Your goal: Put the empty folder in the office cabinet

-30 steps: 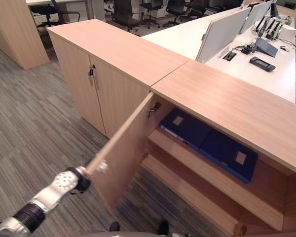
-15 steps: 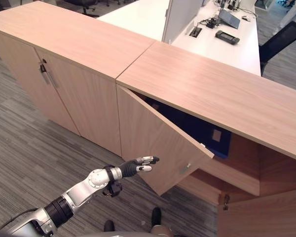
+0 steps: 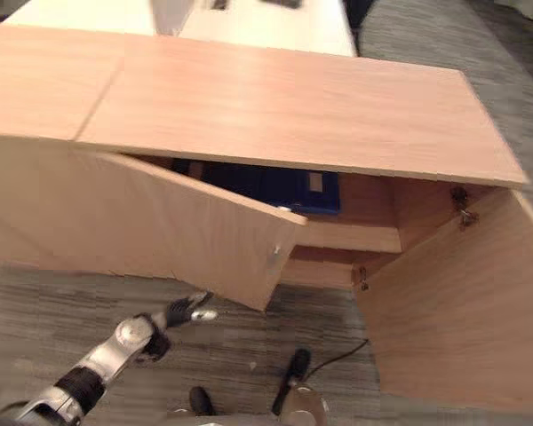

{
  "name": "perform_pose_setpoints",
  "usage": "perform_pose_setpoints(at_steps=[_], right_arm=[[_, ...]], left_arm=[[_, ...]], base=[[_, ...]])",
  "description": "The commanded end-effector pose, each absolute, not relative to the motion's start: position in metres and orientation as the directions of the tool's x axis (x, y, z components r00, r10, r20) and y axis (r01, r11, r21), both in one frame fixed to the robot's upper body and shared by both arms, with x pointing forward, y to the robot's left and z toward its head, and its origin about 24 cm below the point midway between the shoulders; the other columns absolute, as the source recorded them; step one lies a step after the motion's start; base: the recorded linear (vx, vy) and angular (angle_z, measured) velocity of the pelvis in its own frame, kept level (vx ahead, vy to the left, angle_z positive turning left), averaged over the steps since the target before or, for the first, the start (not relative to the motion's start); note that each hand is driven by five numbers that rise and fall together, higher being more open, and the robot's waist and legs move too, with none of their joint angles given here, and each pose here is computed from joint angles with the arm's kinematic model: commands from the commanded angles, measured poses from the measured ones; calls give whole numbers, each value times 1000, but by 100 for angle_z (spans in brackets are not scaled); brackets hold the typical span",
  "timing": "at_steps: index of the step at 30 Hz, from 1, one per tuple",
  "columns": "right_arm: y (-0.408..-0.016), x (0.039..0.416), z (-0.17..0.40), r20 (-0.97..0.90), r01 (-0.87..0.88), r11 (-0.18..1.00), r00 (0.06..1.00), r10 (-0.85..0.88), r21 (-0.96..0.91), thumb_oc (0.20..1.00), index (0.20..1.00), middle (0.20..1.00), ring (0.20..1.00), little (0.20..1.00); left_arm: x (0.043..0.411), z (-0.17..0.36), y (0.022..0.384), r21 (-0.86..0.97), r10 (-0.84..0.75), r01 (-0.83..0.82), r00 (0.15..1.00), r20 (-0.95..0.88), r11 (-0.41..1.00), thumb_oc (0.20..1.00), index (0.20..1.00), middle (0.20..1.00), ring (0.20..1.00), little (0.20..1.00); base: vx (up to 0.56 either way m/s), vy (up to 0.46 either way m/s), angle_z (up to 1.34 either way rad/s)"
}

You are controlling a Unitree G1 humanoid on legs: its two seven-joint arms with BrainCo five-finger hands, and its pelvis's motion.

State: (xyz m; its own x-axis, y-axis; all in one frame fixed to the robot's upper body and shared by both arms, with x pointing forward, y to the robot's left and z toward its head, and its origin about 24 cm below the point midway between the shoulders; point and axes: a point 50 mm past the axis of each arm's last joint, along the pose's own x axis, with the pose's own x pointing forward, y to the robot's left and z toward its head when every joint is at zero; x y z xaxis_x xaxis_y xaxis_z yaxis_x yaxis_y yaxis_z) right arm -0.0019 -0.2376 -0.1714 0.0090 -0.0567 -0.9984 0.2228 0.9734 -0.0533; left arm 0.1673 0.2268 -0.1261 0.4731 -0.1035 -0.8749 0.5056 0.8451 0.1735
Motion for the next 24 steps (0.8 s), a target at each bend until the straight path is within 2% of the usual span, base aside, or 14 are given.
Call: perform_pose_setpoints(at_steps=[1,2,3,5,6,8,12,16,21,24], right_arm=[[-246,-17,-168,-995,169,983,-80,-65,-78,1000,1000,1000,1000,1000],[-247,-18,-168,-994,176,981,-86,-66,-81,1000,1000,1000,1000,1000],[-248,-18,-168,-994,175,981,-85,-67,-82,1000,1000,1000,1000,1000],[-252,-19,-167,-992,184,978,-95,-77,-94,1000,1000,1000,1000,1000],[-253,-19,-166,-992,208,973,-98,-78,-97,1000,1000,1000,1000,1000],[-253,-20,-166,-992,241,966,-100,-72,-94,1000,1000,1000,1000,1000],[-259,-24,-164,-990,277,954,-111,-84,-112,1000,1000,1000,1000,1000],[-267,-24,-161,-988,306,942,-115,-106,-136,1000,1000,1000,1000,1000],[-289,-28,-153,-977,333,920,-117,-177,-206,1000,1000,1000,1000,1000],[-294,-38,-150,-970,377,895,-143,-197,-237,1000,1000,1000,1000,1000]], left_arm=[[151,-143,227,190,11,429,387,-922,883,1000,1000,1000,1000,1000],[133,-150,237,213,85,387,321,-943,897,1000,1000,1000,1000,1000],[133,-150,236,213,85,386,323,-943,897,1000,1000,1000,1000,1000],[104,-157,250,231,168,299,222,-961,926,1000,1000,1000,1000,1000],[83,-159,259,225,198,175,160,-967,958,1000,1000,1000,1000,1000],[71,-160,261,208,192,112,137,-972,972,1000,1000,1000,1000,1000],[64,-161,261,194,188,33,136,-973,981,1000,1000,1000,1000,1000],[71,-161,257,179,180,-21,168,-969,984,1000,1000,1000,1000,1000],[88,-161,247,158,153,6,221,-963,987,1000,1000,1000,1000,1000],[87,-161,249,165,156,24,214,-964,986,1000,1000,1000,1000,1000]], base=[[138,-174,-89],[85,-103,-67],[83,-119,-76],[101,-162,-45],[60,-246,-7],[102,-227,-14],[147,-157,-34],[35,-186,-46],[27,-56,-58],[50,41,-79]])
